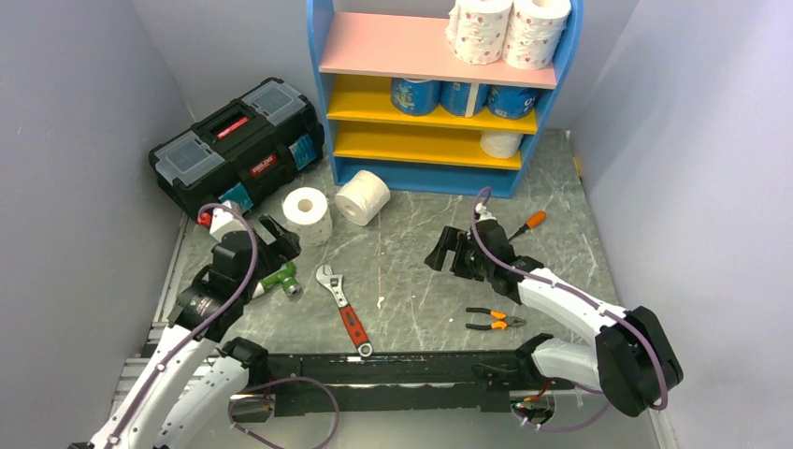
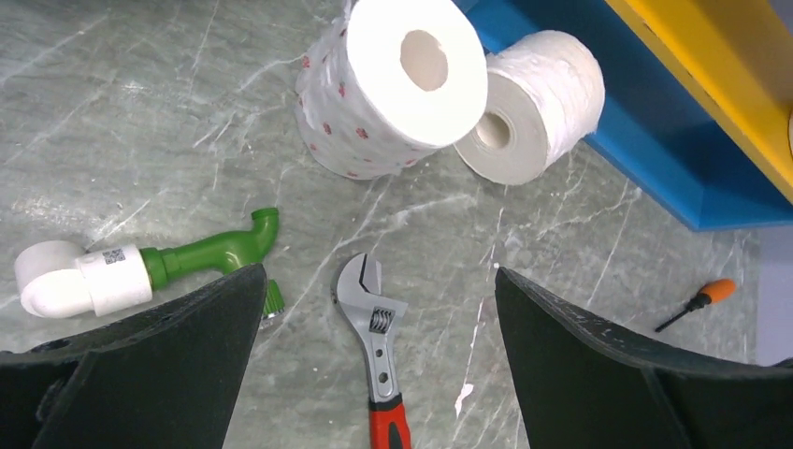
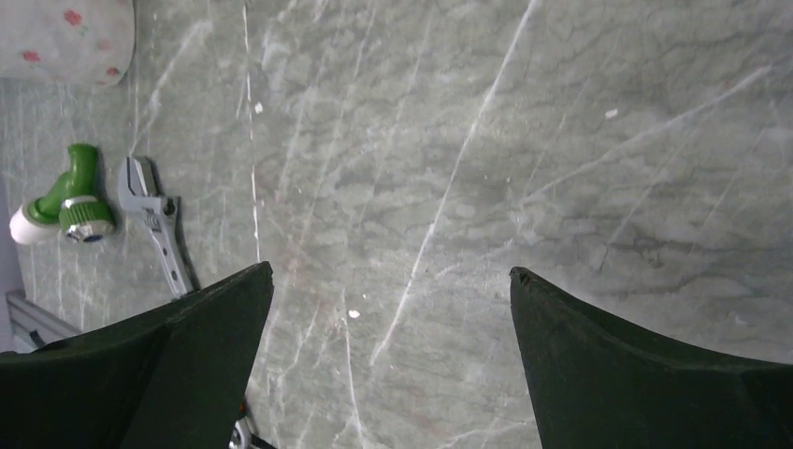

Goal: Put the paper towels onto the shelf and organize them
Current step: Pick up the paper towel from the center of the board.

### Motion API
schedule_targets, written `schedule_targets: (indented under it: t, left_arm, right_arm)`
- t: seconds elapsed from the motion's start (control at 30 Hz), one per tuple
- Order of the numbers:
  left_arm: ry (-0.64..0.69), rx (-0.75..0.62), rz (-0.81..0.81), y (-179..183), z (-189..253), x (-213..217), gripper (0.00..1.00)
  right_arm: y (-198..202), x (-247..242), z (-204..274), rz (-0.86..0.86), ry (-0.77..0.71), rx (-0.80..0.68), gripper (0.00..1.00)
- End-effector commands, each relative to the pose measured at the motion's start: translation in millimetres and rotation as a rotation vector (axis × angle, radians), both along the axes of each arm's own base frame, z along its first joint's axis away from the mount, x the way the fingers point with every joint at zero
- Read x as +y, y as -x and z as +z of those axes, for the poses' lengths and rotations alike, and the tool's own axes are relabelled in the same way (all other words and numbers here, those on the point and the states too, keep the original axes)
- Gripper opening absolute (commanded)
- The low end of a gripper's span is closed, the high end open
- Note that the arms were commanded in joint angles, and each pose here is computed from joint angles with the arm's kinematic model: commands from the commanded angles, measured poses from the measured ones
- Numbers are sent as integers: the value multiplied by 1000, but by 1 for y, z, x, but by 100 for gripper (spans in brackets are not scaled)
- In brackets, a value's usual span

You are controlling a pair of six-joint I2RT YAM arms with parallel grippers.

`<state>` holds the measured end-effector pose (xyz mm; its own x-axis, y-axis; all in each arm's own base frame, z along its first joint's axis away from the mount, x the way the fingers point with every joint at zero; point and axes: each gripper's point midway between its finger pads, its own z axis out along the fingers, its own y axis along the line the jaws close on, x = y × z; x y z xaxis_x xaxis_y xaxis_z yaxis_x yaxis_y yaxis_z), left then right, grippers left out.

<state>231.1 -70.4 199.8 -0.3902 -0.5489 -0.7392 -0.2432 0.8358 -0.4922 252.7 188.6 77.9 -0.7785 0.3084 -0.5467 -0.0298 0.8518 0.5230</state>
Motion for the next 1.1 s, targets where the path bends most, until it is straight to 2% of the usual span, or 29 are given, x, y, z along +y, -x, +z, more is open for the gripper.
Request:
schedule_targets:
  t: [0.0, 0.2, 0.33, 0.47, 0.73, 0.97, 1.07]
  left_arm:
    - [54, 9, -31, -7, 8, -3, 99]
    - [119, -32, -182, -24, 5, -33, 98]
    - [220, -142, -318, -36, 13, -65, 94]
    - [288, -249, -388, -46, 30, -83, 91]
    - [381, -258, -481, -68, 26, -130, 87]
    - [430, -181, -398, -96, -4, -147, 86]
    - [448, -204, -346, -106, -8, -150, 87]
  right_arm:
    - [5, 15, 15, 69, -105, -57, 100]
    - [-4, 8, 20, 18, -105, -114, 99]
    - [-5, 12, 25, 21, -150, -152, 99]
    - [-4, 11, 21, 37, -118, -134, 99]
    - [4, 4, 23, 22, -127, -161, 99]
    - [10, -11, 44, 1, -113, -244, 99]
    - [14, -16, 46, -7, -100, -251, 99]
